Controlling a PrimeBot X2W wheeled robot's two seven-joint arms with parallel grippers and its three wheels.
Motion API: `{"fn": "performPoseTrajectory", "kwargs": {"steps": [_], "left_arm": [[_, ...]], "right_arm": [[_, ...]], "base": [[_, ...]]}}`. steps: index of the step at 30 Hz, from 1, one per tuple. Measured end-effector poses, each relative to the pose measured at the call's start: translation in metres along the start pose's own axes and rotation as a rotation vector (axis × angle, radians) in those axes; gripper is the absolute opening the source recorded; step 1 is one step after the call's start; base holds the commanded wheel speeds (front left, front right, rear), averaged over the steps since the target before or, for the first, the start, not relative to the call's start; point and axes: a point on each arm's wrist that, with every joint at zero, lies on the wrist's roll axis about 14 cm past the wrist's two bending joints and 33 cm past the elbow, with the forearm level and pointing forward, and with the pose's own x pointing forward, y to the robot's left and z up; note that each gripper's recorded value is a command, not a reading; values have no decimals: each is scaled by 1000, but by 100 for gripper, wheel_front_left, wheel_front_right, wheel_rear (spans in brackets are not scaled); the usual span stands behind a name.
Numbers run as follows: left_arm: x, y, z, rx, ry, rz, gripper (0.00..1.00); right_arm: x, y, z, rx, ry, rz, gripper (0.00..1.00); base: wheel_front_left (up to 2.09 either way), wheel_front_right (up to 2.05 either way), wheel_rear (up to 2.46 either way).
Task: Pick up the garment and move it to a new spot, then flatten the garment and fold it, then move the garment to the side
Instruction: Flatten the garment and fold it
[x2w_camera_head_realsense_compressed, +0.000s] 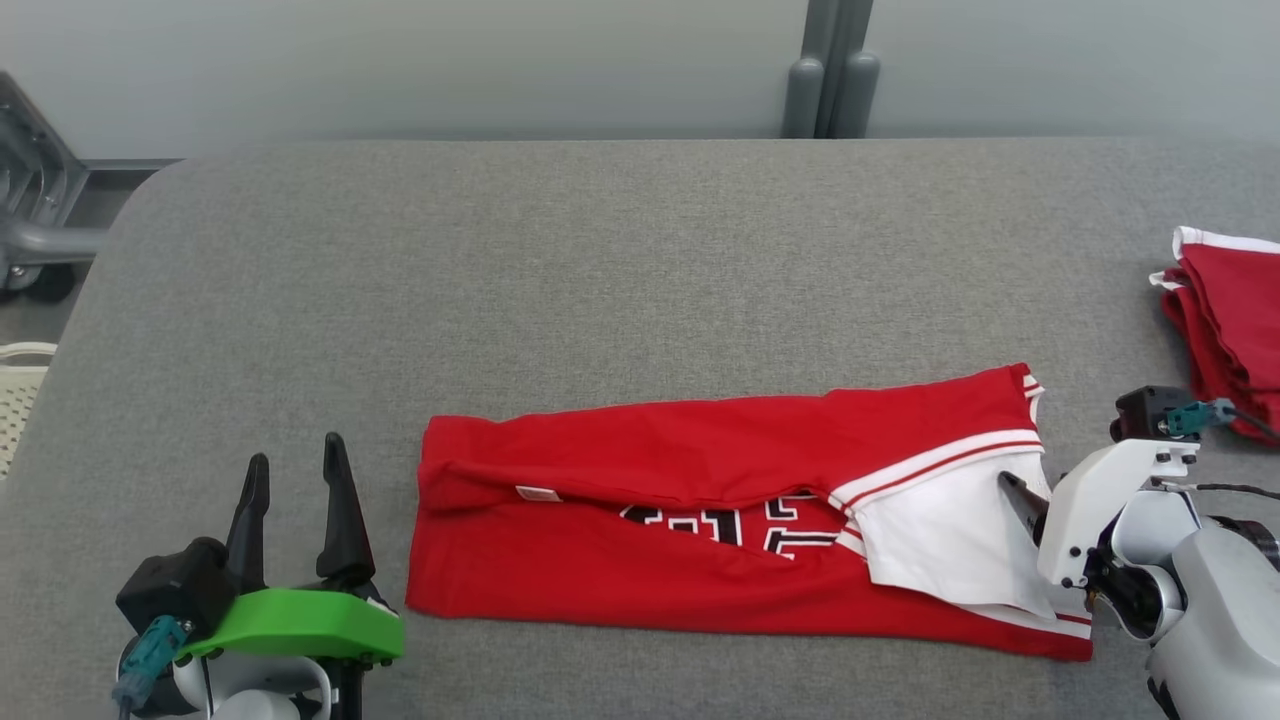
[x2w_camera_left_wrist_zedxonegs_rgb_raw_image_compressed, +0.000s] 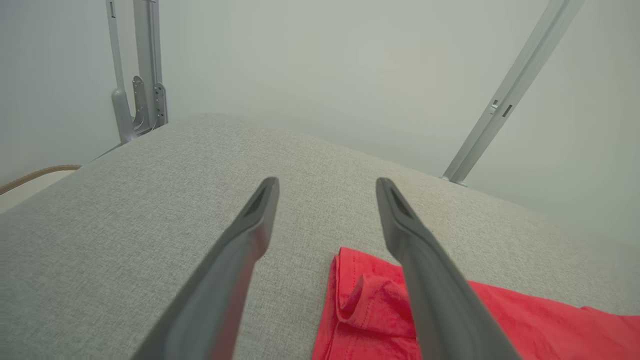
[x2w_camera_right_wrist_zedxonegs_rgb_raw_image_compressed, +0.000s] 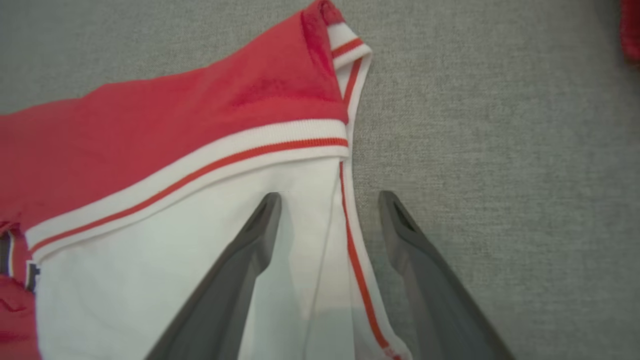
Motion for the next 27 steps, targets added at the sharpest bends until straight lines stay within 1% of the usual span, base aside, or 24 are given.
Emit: {"fn": "performPoseTrajectory", "kwargs": {"steps": [6,10,13,16,17,18,20,21,24,27], "left_arm": [[-5,11,4,1,-12,33,100],[-5,12,4,3,-16,35,100],[-4,11,5,2,-17,32,100],[-3,10,4,1,-16,29,100],[-3,10,4,1,-15,28,100],[-2,9,3,0,-15,27,100],[-2,8,3,2,-14,24,100],[-1,8,2,1,-13,24,100],[1,7,2,-1,-13,22,100],[3,2,0,-7,-10,8,100]], "right_arm": [[12,21,-7,42,60,57,100],[13,33,-8,33,75,89,100],[14,40,-10,5,85,104,100],[15,37,-15,-62,101,86,100],[16,37,-16,-88,105,79,84],[16,36,-17,-106,106,74,49],[17,34,-19,-134,108,62,25],[18,33,-19,-138,107,57,0],[18,30,-18,-137,92,44,0],[15,25,-11,-107,55,32,0]], "base": [[0,0,0],[0,0,0],[0,0,0],[0,0,0],[0,0,0],[0,0,0],[0,0,0],[0,0,0],[0,0,0],[0,0,0]]}}
